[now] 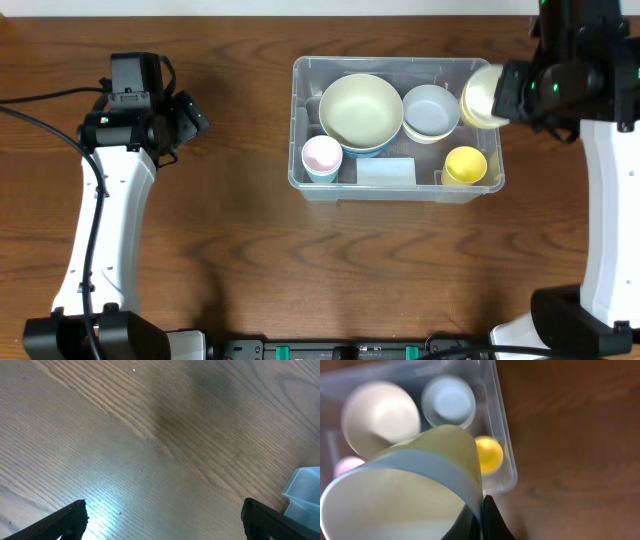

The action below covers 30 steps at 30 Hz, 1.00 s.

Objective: Pack container
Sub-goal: 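Lower the cream cup onto the yellow cup, release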

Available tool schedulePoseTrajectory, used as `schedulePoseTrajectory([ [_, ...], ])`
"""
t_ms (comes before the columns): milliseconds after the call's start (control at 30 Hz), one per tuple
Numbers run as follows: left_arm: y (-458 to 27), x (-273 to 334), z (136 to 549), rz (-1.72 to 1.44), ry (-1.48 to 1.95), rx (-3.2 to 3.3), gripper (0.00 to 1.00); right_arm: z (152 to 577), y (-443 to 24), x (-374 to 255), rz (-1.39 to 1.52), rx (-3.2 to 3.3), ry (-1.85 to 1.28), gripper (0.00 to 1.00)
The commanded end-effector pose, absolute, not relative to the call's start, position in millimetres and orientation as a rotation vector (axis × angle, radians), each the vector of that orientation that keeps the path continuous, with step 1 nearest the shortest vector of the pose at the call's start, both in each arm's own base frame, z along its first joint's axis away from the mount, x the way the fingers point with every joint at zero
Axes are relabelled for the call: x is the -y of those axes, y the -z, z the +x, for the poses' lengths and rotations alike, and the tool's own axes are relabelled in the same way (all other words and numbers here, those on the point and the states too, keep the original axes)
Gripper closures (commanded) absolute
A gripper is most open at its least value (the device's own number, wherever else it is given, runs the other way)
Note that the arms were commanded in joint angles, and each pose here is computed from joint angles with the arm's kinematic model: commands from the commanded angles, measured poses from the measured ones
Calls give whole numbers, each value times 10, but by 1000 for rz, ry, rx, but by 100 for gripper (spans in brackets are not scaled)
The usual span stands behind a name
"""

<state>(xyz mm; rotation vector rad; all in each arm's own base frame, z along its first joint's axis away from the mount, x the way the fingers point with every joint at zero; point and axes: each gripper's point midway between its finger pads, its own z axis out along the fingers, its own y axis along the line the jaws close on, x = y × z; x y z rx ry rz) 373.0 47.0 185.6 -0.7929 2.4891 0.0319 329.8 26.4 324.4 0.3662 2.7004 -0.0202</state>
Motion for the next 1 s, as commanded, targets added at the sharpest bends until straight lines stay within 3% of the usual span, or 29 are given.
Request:
schedulePoseTrajectory([
  [0, -1991, -501, 3749, -809, -24, -2446, 2, 3120, -3058, -238, 389, -2771, 35, 99],
  [400, -1991, -500, 3749, -809, -24, -2447, 2, 2904, -2539, 156, 620, -2925, 130, 99],
  [967, -1990, -501, 3748, -810, -24, -2447, 2, 3124, -2281, 64, 556, -2923, -24, 99],
])
